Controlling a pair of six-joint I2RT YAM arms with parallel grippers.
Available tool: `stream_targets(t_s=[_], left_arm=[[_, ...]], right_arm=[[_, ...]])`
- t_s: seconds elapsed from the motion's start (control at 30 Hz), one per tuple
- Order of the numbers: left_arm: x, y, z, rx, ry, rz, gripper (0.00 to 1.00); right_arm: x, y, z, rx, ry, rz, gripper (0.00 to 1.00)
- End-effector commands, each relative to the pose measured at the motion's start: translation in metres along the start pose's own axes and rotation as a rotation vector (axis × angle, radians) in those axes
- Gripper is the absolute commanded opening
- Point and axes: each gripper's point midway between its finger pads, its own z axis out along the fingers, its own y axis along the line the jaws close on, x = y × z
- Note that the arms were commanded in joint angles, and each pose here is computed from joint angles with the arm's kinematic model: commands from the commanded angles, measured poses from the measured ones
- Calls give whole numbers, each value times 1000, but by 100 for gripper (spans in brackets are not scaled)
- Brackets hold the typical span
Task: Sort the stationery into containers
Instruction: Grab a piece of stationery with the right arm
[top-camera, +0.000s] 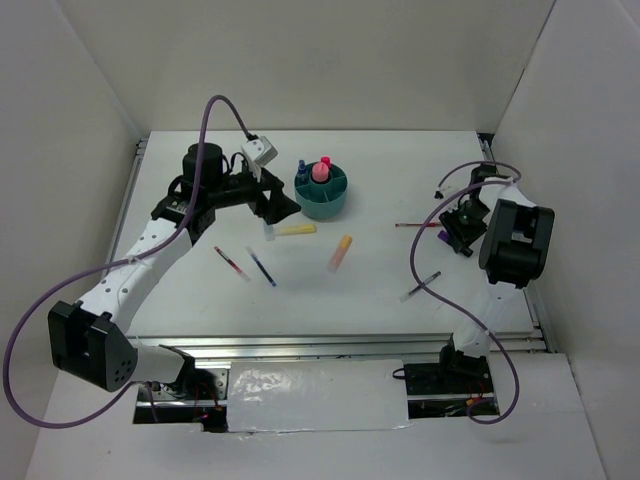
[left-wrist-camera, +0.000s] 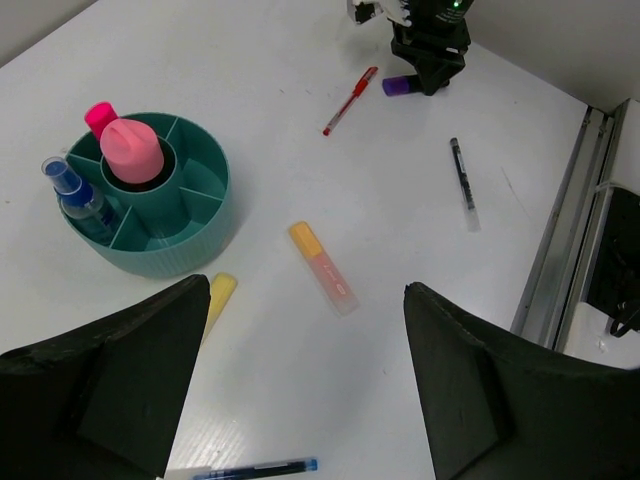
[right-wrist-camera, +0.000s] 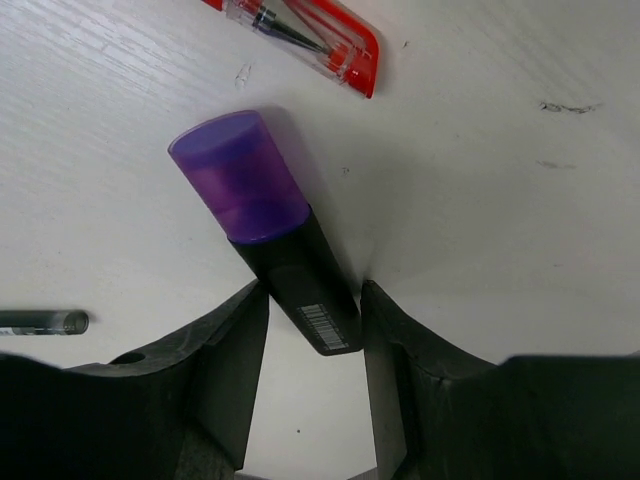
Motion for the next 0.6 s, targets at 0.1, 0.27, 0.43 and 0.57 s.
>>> stream_targets(t_s=[0.1,0.27,0.43,0.57], left_arm=[[-8,0,5,31,-42,-14,90],[-10,-3,5,36,-56,-49,89],[-21,6,2,-54,-93,-150,89],[-32,7,-3,-93,-103,-223,90]], right_arm=[[4,1,2,-38,71,-36,40],[4,9,-9,-53,59,-43,14],[-20,38,-61,-96,-85,-80,4],[-62,79,-138,-91,-294,-127,0]])
